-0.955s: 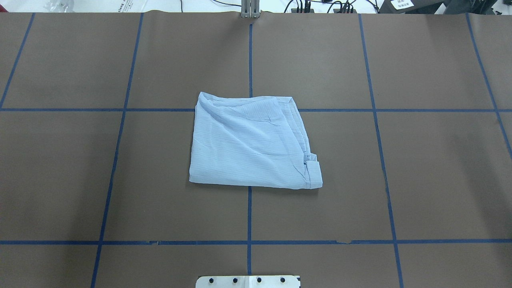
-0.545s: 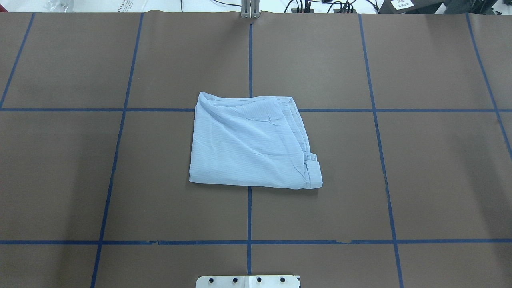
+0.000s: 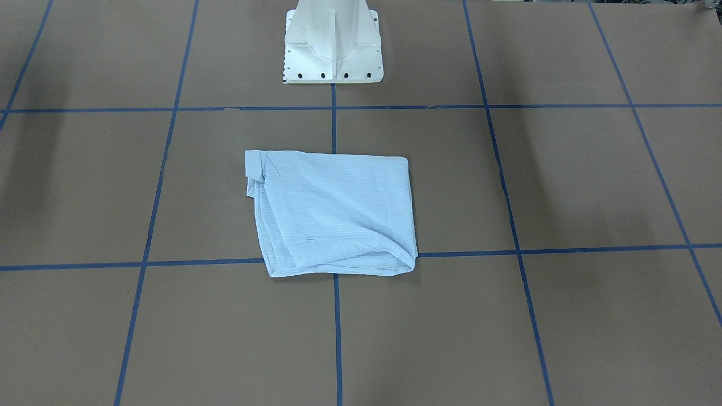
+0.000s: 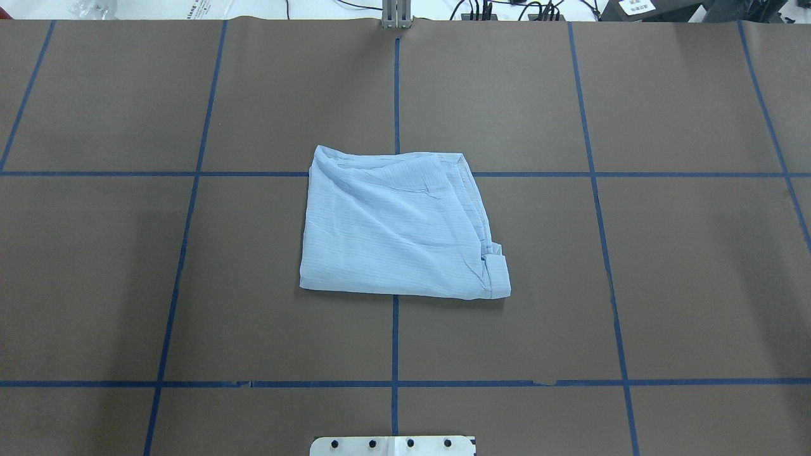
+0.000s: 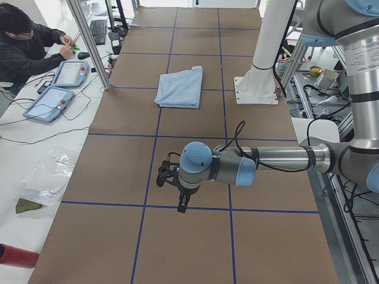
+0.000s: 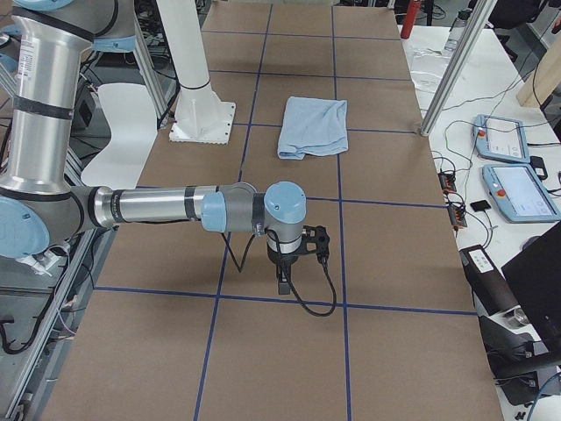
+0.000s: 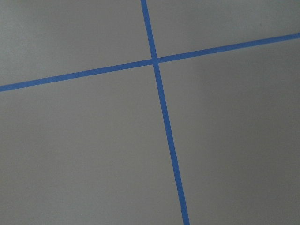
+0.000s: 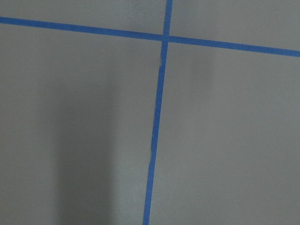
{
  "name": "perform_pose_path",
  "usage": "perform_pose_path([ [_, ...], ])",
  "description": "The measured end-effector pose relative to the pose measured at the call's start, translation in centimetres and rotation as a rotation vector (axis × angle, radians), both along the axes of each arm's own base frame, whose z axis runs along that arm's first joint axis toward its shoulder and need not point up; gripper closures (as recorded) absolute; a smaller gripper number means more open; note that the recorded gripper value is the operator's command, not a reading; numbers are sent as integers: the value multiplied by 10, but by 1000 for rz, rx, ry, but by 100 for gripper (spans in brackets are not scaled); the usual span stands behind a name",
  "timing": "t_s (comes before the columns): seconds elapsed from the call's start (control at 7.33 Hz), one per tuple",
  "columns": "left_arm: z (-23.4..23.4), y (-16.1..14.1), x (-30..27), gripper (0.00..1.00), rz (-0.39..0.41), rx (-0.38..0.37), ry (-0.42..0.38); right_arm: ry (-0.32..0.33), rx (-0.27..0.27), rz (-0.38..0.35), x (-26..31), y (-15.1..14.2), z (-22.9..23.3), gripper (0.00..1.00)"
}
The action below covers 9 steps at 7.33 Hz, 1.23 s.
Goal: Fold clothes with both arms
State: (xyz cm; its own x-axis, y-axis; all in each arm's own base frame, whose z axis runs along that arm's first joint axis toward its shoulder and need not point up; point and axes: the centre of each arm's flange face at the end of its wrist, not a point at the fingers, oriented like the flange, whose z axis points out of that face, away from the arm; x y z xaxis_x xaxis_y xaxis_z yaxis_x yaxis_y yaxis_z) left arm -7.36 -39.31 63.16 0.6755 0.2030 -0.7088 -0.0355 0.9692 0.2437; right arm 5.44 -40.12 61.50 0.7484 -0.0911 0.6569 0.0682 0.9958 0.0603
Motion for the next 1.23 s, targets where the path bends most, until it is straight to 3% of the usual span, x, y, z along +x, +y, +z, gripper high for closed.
perform_pose_path([
  [0.55, 3, -11, 14, 0, 34, 2, -46, -12, -2, 0, -1, 0, 0, 0],
  [1.23, 16, -10, 15, 0, 44, -8, -38, -20, 6, -11, -2, -1, 1, 0],
])
